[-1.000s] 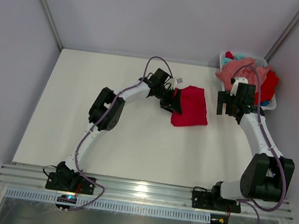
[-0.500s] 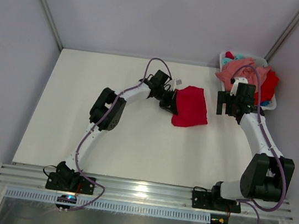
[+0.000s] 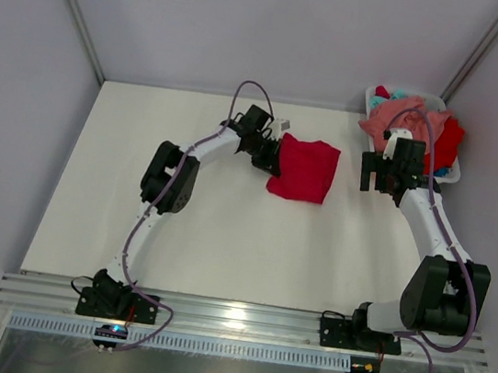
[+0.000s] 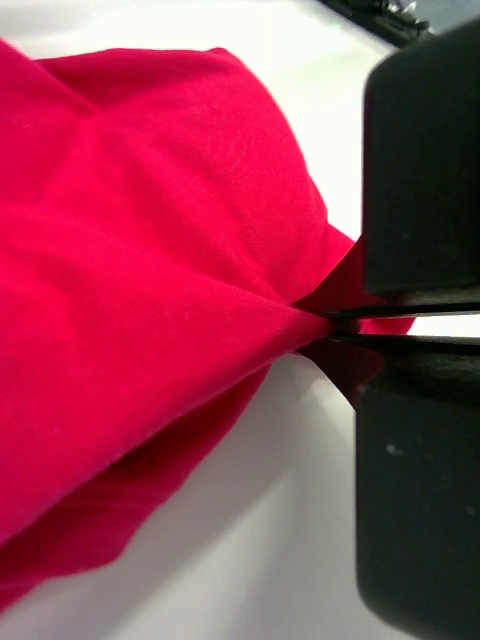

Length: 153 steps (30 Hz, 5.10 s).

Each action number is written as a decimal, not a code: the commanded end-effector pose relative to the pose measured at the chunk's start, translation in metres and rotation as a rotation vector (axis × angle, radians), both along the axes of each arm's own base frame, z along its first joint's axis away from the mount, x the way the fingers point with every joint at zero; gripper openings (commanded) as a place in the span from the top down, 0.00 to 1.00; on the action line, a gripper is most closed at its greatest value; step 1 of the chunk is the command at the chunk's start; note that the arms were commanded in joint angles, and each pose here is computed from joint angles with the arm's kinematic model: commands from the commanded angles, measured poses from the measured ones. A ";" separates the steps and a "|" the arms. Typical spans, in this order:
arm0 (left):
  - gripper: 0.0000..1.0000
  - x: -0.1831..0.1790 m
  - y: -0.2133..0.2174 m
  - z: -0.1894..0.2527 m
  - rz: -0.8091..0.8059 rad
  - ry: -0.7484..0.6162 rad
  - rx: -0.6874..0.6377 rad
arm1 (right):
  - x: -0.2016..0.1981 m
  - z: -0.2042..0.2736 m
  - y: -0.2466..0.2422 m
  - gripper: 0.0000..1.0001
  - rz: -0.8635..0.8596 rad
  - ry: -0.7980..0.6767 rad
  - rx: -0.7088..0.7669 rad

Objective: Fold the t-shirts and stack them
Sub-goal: Neatly place the folded tshirt to the corner

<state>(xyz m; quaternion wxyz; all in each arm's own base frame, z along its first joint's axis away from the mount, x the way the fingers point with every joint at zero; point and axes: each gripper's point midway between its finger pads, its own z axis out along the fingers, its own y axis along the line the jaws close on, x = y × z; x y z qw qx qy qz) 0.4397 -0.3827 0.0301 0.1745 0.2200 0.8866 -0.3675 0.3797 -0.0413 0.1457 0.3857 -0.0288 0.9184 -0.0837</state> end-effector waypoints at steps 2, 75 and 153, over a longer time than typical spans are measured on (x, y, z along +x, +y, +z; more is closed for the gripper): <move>1.00 0.021 0.034 0.037 0.044 -0.122 0.053 | 0.004 0.019 0.005 0.01 -0.001 -0.066 0.026; 1.00 0.068 0.416 0.094 0.676 -0.303 0.553 | 0.000 0.043 0.036 0.01 0.116 -0.060 -0.034; 1.00 0.081 0.624 0.039 0.960 -0.205 0.993 | -0.017 0.045 0.036 0.01 0.146 -0.062 -0.046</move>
